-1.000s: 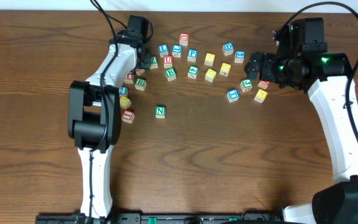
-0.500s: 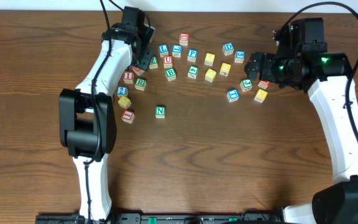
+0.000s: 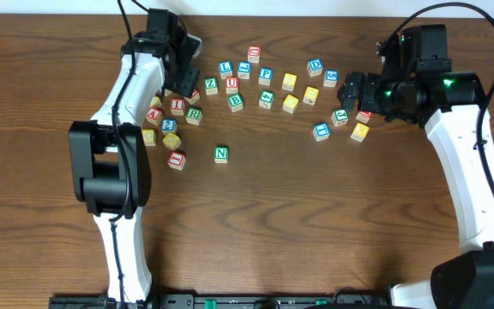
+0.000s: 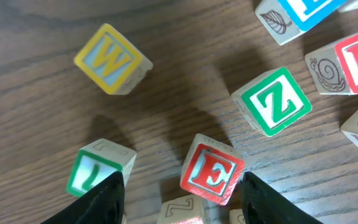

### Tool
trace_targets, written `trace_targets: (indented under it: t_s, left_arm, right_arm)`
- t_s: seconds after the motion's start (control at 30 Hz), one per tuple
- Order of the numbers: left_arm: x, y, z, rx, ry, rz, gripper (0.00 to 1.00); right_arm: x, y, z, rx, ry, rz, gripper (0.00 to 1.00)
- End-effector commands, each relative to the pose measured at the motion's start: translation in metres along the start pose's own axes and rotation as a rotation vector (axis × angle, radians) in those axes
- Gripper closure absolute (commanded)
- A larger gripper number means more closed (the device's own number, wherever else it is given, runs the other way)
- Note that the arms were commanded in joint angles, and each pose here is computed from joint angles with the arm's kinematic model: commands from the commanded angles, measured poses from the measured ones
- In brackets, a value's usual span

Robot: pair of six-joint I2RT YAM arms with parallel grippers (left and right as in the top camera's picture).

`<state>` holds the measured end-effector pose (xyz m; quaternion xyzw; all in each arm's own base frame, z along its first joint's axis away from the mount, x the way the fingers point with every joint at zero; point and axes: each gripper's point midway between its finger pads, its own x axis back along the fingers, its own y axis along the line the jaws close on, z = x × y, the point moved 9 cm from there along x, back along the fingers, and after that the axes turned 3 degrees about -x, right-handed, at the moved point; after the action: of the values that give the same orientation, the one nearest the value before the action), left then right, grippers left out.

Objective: Spell out NEURIPS
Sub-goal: 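Lower the left gripper and close it on the red E block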

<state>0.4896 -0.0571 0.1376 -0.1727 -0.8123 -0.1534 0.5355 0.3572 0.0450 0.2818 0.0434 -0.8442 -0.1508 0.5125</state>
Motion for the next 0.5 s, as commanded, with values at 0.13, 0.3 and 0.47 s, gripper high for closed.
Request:
trace_targets:
  t_s: [0.13, 0.3, 0.47]
  left_arm:
    - [-0.023, -0.006, 0.007, -0.024, 0.041, 0.037, 0.42]
    - [-0.029, -0.011, 0.008, -0.032, 0.055, 0.047, 0.42]
    - [-0.033, -0.016, 0.008, -0.04, 0.063, 0.052, 0.42]
  right_arm:
    - [0.004, 0.003, -0.003, -0.001, -0.016, -0.003, 0.01]
    - [0.004, 0.003, -0.003, -0.001, -0.016, -0.003, 0.01]
    - [0.004, 0.003, -0.003, -0.001, -0.016, -0.003, 0.01]
